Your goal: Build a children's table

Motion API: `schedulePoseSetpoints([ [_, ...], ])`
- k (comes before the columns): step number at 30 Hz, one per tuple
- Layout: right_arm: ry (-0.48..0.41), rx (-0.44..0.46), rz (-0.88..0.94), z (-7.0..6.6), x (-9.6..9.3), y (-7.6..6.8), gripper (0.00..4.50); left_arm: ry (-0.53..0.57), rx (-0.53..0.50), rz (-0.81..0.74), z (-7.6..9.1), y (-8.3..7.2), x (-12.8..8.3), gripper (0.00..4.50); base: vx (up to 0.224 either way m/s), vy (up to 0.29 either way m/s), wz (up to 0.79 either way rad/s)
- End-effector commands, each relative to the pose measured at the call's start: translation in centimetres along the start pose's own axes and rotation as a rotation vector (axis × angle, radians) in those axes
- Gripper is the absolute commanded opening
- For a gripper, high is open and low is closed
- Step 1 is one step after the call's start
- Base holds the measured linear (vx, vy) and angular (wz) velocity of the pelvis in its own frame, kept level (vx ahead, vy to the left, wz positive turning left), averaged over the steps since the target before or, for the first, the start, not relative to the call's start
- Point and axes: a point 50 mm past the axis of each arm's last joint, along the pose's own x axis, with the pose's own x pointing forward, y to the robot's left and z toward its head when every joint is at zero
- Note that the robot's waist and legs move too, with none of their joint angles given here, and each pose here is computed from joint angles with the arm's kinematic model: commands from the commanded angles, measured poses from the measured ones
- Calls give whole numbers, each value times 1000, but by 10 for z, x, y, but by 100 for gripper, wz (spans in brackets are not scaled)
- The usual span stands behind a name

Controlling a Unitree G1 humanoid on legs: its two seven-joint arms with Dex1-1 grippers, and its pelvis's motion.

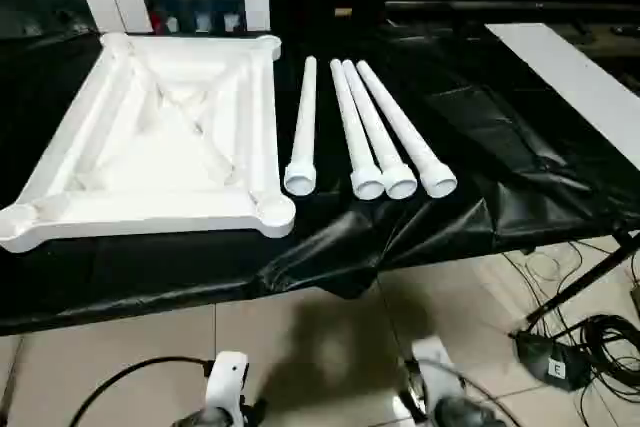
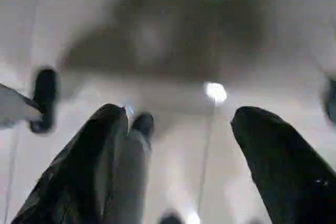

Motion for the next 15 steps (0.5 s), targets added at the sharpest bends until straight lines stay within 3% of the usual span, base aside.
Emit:
schedulePoseSetpoints([
  [1, -117, -77, 70, 10, -3, 1, 353, -19, 100, -48, -7, 6, -6, 332, 0, 0, 0],
  [3, -171, -90, 117, 13, -6, 4, 353, -78, 139, -63, -2, 9, -9, 332, 0, 0, 0],
  [4, -196, -130, 185, 14, -8, 8, 353, -182, 172, -23, 7, 12, -12, 332, 0, 0, 0],
  [5, -194, -149, 203, 13, -8, 9, 353, -217, 184, 0, 10, 14, -13, 332, 0, 0, 0],
  [8, -203, -162, 242, 11, -9, 12, 353, -277, 148, -38, 15, 12, -15, 332, 0, 0, 0],
  [15, -305, -229, 402, 19, -19, 24, 353, -398, 293, -215, 24, -25, -19, 332, 0, 0, 0],
])
